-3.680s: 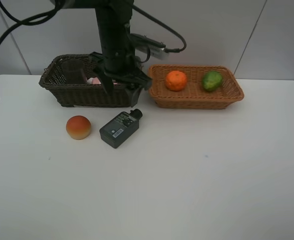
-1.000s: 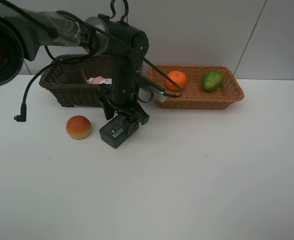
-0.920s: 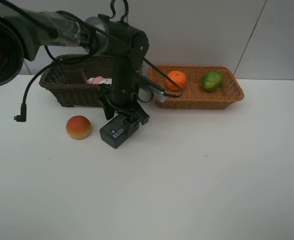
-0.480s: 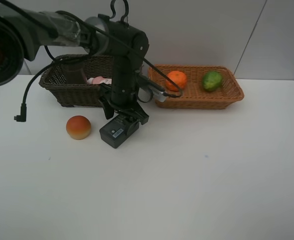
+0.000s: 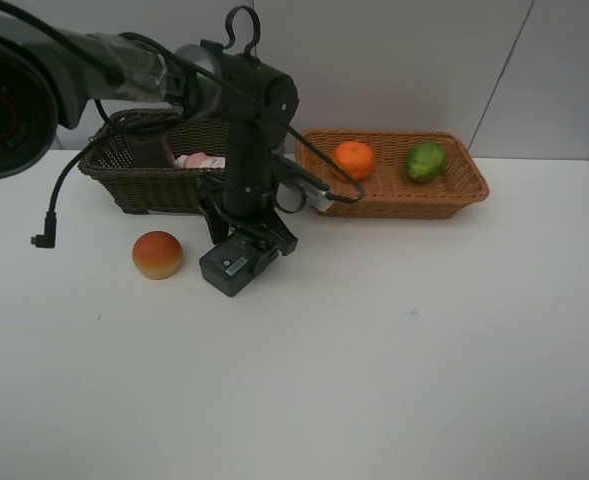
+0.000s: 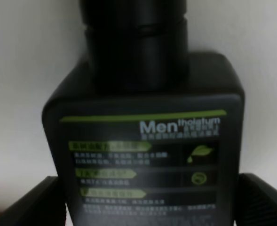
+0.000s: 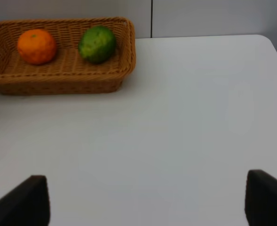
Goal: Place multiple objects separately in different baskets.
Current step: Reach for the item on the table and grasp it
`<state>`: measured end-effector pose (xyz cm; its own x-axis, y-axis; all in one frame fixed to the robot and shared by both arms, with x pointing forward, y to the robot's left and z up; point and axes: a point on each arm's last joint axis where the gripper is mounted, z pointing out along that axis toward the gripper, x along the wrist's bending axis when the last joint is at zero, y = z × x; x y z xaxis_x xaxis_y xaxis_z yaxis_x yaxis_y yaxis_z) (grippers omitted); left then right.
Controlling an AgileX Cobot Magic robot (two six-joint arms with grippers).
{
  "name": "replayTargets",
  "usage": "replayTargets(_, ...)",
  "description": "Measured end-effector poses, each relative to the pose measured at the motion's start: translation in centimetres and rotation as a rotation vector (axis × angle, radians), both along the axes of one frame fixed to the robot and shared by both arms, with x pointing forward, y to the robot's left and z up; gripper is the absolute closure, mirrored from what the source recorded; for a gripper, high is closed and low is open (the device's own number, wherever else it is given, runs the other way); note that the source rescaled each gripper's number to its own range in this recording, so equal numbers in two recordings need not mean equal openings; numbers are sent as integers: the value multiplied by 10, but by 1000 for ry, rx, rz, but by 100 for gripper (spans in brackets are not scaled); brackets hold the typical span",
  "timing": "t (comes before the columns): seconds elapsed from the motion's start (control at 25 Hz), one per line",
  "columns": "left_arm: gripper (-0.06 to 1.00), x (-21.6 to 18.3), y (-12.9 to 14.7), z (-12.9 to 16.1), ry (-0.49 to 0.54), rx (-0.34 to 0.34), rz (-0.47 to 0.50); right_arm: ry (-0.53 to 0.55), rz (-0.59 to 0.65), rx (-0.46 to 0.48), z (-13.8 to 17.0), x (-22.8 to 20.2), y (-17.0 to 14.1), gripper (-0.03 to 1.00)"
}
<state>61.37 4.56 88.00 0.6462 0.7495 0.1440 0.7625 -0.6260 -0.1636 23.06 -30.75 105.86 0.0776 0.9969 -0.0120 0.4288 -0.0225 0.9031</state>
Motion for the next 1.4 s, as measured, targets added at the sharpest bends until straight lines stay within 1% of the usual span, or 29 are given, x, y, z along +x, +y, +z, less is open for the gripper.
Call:
replayTargets(0.2, 2, 1, -1, -2, -10, -8, -3, 0, 0, 0, 0, 0, 0, 18)
replayTargets(0.4, 2, 0, -1, -11, 4, 1, -5, 0, 0, 0, 0, 0, 0, 18)
replayTargets(1.08, 2, 0, -3, -15, 8, 2, -8, 0, 0, 0, 0, 0, 0, 18)
replayTargets(1.16, 5, 0, -3, -15, 8, 2, -8, 0, 0, 0, 0, 0, 0, 18)
replayTargets(1.24, 12, 0, -3, -15, 8, 3, -9, 0, 0, 0, 0, 0, 0, 18)
replayTargets(1.4, 12, -1, -3, -15, 9, 4, -8, 0, 0, 0, 0, 0, 0, 18)
